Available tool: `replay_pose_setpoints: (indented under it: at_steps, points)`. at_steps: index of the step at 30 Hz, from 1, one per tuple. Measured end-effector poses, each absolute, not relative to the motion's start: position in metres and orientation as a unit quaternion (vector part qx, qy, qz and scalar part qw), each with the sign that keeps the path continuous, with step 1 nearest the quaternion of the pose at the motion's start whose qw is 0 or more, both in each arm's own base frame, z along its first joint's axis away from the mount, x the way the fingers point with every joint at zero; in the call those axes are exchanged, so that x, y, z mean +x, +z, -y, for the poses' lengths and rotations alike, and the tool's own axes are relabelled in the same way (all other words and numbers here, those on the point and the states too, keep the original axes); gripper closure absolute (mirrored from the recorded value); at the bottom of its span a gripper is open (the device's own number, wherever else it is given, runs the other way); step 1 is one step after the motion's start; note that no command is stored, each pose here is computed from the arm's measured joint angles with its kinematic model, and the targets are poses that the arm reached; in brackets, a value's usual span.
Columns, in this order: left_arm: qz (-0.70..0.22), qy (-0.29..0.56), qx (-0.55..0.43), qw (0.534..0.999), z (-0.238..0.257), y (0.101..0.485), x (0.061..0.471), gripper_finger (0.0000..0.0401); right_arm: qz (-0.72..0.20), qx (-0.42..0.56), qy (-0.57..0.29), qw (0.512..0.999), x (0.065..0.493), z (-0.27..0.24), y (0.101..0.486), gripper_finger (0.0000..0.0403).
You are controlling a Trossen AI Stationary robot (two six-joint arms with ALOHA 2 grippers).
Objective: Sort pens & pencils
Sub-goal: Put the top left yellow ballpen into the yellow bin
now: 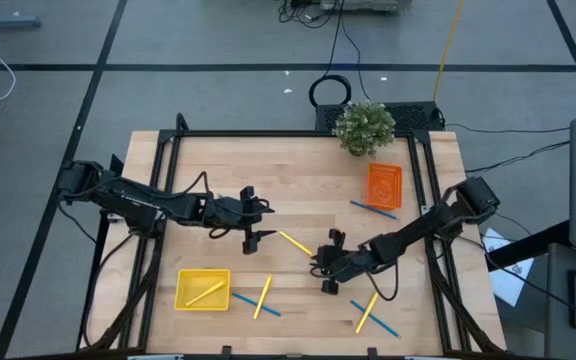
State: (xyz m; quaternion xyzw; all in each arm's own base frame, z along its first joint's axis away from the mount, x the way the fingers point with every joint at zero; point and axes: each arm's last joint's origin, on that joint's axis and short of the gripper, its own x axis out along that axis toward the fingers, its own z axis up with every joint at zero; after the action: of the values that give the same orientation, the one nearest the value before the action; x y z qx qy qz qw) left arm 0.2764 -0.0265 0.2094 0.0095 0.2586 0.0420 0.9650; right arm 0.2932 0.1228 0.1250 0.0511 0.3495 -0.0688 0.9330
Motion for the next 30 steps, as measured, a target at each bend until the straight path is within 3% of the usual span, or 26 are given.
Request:
replay_pose_setpoints:
  at_steps: [6, 10, 25, 30]
  points:
    - [-0.259, 0.042, 0.01, 0.965, 0.026, 0.209, 0.276, 0.0116, -0.342, 0.053, -0.143, 0.927, 0.296, -0.113, 0.115, 0.0246]
    - [-0.259, 0.042, 0.01, 0.965, 0.027, 0.209, 0.276, 0.0116, -0.339, 0.057, -0.149, 0.927, 0.296, -0.112, 0.116, 0.0226]
    - [-0.259, 0.042, 0.009, 0.965, 0.027, 0.209, 0.276, 0.0116, -0.357, 0.09, -0.18, 0.912, 0.298, -0.112, 0.089, 0.0242]
    - [-0.259, 0.042, 0.009, 0.965, 0.026, 0.209, 0.276, 0.0116, -0.373, 0.084, -0.191, 0.904, 0.296, -0.11, 0.086, 0.03]
